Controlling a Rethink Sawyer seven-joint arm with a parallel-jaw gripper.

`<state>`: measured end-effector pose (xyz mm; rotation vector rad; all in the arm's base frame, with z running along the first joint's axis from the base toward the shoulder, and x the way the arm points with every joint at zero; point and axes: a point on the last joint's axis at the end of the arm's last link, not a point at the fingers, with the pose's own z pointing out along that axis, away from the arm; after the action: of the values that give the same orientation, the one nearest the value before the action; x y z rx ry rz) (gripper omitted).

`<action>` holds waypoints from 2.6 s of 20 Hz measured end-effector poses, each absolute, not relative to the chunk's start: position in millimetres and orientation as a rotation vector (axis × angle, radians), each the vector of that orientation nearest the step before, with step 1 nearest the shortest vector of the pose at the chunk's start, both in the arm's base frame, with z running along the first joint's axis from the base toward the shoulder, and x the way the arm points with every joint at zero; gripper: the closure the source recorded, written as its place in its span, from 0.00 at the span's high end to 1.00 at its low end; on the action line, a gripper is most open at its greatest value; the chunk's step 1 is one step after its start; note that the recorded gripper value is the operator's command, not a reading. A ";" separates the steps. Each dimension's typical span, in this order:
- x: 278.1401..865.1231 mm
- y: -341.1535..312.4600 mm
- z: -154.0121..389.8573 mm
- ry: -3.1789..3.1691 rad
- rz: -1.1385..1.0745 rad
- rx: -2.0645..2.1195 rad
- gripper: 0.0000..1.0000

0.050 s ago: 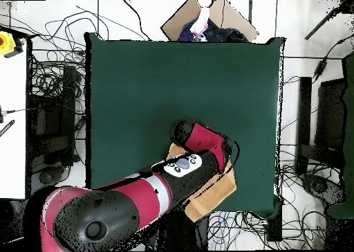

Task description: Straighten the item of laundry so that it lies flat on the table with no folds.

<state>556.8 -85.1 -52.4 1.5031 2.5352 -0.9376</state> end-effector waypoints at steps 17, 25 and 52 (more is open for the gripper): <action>567.8 -83.3 -30.1 2.535 -0.913 1.464 0.00; 574.0 -84.7 -22.8 2.520 -0.893 1.462 0.00; 578.6 -94.4 -49.1 2.566 -0.777 1.259 0.00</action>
<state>578.6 -94.4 -49.1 1.2590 2.5664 -0.7773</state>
